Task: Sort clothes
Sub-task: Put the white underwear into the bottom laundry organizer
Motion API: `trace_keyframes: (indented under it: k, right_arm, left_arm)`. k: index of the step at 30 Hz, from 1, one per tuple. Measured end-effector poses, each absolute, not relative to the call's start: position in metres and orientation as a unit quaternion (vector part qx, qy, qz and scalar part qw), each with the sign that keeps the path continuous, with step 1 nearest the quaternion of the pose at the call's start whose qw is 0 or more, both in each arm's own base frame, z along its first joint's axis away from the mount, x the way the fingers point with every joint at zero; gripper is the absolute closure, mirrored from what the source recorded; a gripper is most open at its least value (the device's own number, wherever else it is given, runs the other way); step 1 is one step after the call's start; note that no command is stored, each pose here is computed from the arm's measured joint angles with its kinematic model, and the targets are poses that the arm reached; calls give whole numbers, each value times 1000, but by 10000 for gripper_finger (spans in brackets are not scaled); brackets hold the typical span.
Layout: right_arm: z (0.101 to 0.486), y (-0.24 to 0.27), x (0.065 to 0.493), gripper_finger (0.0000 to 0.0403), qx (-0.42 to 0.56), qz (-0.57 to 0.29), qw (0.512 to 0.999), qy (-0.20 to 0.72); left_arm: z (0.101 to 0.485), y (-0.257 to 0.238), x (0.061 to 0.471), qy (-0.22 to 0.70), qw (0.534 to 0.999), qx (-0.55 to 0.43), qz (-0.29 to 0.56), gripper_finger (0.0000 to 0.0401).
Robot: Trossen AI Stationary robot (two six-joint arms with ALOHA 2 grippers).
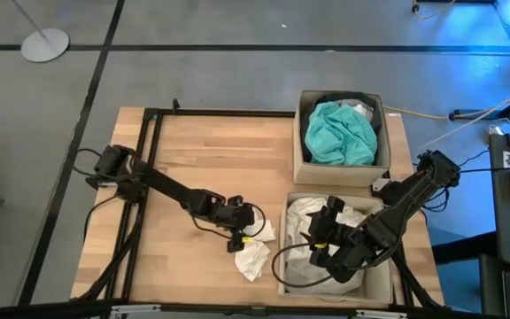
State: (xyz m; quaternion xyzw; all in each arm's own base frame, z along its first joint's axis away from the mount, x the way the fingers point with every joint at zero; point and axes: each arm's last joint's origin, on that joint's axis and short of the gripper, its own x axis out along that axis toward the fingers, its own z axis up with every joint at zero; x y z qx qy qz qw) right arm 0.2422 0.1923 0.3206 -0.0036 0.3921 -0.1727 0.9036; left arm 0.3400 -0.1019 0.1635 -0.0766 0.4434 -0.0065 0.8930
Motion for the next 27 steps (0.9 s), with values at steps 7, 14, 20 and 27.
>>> trace_keyframes:
  k: [7, 14, 20, 27]
  right_arm:
    - [320, 192, 243, 150, -8, -178, 905, 387]
    - [321, 193, 244, 150, 1, -174, 908, 380]
    - [324, 199, 249, 150, 36, -156, 917, 365]
    - [337, 211, 263, 150, 12, -90, 951, 297]
  left_arm:
    - [133, -107, 348, 458, 887, -64, -1, 175]
    - [132, -107, 348, 461, 886, -48, -7, 360]
    - [174, -110, 337, 414, 910, -19, -14, 374]
    - [244, -115, 301, 331, 943, 38, 6, 389]
